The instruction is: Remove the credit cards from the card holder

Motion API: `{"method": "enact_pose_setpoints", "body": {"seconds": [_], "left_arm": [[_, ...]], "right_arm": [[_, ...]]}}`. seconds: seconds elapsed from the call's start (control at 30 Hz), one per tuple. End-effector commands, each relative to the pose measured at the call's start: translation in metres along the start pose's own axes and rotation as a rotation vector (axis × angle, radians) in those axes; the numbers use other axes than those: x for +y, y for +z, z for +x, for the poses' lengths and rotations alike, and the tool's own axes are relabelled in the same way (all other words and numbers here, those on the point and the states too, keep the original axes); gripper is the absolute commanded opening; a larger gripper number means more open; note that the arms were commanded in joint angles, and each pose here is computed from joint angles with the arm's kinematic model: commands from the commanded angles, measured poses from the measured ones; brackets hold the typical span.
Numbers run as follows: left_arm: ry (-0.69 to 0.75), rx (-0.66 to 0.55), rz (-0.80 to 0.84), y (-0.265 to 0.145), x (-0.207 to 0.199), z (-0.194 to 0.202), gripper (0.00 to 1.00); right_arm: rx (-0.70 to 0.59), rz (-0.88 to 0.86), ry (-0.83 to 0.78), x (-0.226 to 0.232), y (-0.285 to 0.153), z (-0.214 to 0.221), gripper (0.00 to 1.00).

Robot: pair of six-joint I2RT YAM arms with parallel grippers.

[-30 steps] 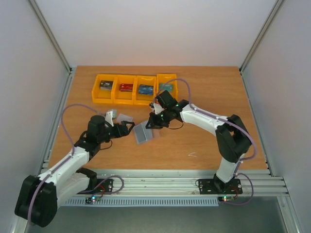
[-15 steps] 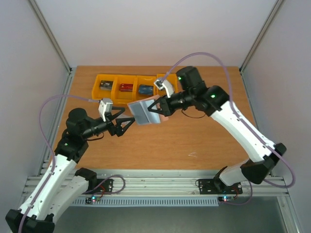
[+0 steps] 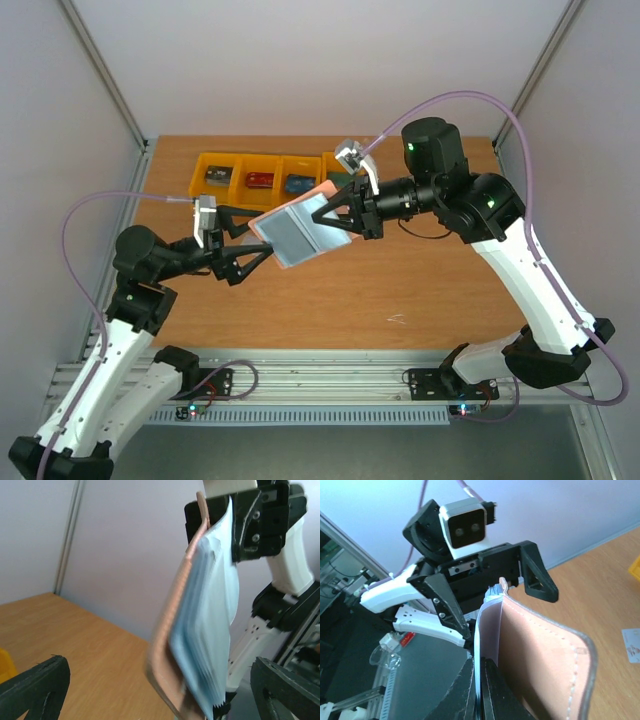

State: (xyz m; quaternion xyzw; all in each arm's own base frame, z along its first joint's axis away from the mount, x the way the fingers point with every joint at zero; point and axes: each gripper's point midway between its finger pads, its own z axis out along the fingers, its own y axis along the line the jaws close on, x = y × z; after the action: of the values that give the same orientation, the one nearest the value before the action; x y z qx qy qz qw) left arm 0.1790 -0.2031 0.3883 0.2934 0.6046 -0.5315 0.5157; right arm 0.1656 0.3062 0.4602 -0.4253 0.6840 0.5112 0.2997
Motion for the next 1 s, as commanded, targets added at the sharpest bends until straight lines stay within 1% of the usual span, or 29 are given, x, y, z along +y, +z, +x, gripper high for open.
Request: {"method": "enact_pose_setpoints", "body": {"seconds": [0.0,0.13,0.17,0.23,0.3,0.33,0.47,0.5,0.57,0.63,0.67,0.73,0.77,0.8,0.83,0.9,0.97], "left_arm": [[-0.037,-0.093,0.091,0.003,-0.01,-0.021,0.99],[0.03,-0.08,0.145,0.005,-0.021,-0.023,0.96],[0.03,-0.08,0.143,0.007,-0.02,-0.023,0.93],[0.035,-0.078,0.152,0.01,-0.02,-0.022,0.82],[0.055,-0.072,0.174,0.011,-0.024,-0.022,0.67],[0.064,-0.067,0.189,0.012,-0.027,-0.023,0.58],[0.096,-0.044,0.234,0.013,-0.035,-0.021,0.14],[0.101,-0.041,0.231,0.013,-0.034,-0.019,0.02],[0.102,-0.047,0.204,0.012,-0.028,-0.017,0.0],[0.062,-0.064,0.151,0.013,-0.016,-0.013,0.0],[0.04,-0.073,0.122,0.014,-0.009,-0.011,0.0],[-0.013,-0.083,0.048,0.016,0.009,-0.009,0.0],[-0.051,-0.073,-0.011,0.018,0.023,-0.007,0.0],[-0.083,-0.049,-0.059,0.021,0.034,-0.004,0.0],[-0.115,-0.023,-0.114,0.023,0.048,0.0,0.0],[-0.119,0.033,-0.249,0.025,0.079,0.01,0.0],[-0.116,0.093,-0.398,0.02,0.11,0.025,0.0]], "right_arm": [[-0.054,-0.084,-0.068,0.025,-0.008,-0.016,0.01],[-0.074,-0.1,-0.092,0.027,-0.008,-0.023,0.01],[-0.075,-0.109,-0.095,0.027,-0.007,-0.024,0.01],[-0.076,-0.119,-0.097,0.026,-0.004,-0.026,0.01],[-0.076,-0.119,-0.104,0.023,-0.001,-0.027,0.01],[-0.075,-0.113,-0.106,0.02,0.001,-0.027,0.01],[-0.072,-0.042,-0.104,0.0,0.007,-0.027,0.01],[-0.071,-0.015,-0.094,-0.007,0.008,-0.027,0.01],[-0.065,0.056,-0.058,-0.026,0.01,-0.028,0.01],[-0.062,0.164,-0.013,-0.049,0.01,-0.029,0.03],[-0.059,0.227,0.01,-0.061,0.008,-0.03,0.13],[-0.056,0.425,0.053,-0.093,-0.005,-0.032,0.47],[-0.042,0.511,0.059,-0.105,-0.013,-0.032,0.58],[-0.026,0.61,0.055,-0.118,-0.023,-0.031,0.62],[-0.003,0.693,0.048,-0.127,-0.033,-0.03,0.64],[0.046,0.842,0.032,-0.144,-0.053,-0.025,0.66],[0.091,0.878,0.012,-0.15,-0.055,-0.015,0.66]]}}
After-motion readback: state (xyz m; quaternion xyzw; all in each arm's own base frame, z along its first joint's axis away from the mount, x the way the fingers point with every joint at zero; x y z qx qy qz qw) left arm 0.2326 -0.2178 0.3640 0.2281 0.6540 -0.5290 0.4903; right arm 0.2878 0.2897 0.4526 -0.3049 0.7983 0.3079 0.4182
